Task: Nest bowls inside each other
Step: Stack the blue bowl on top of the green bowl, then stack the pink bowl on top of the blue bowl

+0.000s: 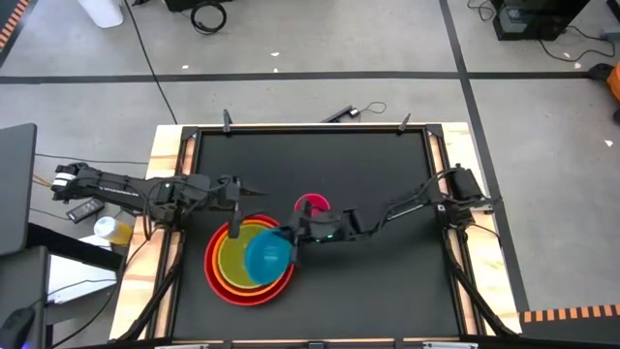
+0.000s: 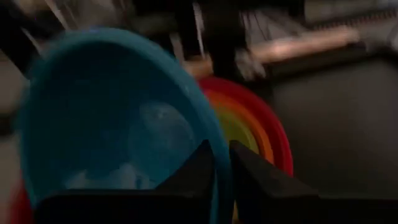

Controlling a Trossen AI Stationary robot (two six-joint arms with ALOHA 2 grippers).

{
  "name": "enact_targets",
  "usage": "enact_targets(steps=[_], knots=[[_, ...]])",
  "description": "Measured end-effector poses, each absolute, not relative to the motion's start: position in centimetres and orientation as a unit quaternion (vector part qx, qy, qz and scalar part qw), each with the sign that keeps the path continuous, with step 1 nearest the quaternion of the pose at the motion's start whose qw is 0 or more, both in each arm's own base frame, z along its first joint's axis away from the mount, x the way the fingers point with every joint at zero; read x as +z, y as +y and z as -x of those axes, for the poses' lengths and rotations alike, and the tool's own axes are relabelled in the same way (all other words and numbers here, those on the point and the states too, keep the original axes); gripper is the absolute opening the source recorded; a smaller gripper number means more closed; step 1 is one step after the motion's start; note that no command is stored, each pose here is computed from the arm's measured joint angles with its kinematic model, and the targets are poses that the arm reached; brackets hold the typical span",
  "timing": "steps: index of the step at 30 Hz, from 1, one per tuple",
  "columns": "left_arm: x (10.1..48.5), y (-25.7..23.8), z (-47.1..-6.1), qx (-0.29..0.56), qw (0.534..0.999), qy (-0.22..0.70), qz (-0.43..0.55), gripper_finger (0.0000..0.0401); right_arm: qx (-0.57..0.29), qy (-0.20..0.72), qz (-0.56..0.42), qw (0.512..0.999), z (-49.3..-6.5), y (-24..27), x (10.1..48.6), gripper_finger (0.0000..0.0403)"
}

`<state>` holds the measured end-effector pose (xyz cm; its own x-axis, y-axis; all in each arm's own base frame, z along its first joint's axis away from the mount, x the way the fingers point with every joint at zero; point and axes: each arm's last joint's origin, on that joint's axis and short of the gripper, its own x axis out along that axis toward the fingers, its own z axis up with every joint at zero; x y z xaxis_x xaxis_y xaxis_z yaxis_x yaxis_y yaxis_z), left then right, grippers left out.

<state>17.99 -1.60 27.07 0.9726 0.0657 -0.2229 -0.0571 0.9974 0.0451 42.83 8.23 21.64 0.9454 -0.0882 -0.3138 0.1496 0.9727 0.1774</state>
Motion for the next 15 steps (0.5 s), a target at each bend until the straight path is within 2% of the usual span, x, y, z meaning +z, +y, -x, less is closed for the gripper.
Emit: enact_targets(steps=[3, 6, 10, 12, 15], knots=[[26.9, -1.6, -17.9, 0.032, 0.992, 0.124, -0.013, 0.0215, -0.070, 0.204, -0.084, 0.973, -43.5, 8.3, 21.5, 0.0096], [26.8, -1.6, -17.9, 0.032, 0.991, 0.129, -0.013, 0.0215, -0.072, 0.208, -0.070, 0.973, -43.5, 8.2, 22.7, 0.0136], [26.7, -1.6, -17.9, 0.032, 0.991, 0.133, -0.012, 0.0215, -0.167, 0.209, -0.030, 0.963, -41.7, 7.6, 25.3, 0.0178], [26.7, -1.6, -17.9, 0.033, 0.991, 0.133, -0.006, 0.0215, -0.234, 0.225, -0.005, 0.946, -40.3, 7.0, 26.4, 0.0188], [26.6, -1.6, -17.9, 0.034, 0.990, 0.136, -0.002, 0.0215, -0.297, 0.288, -0.020, 0.910, -38.6, 5.2, 26.1, 0.0191]])
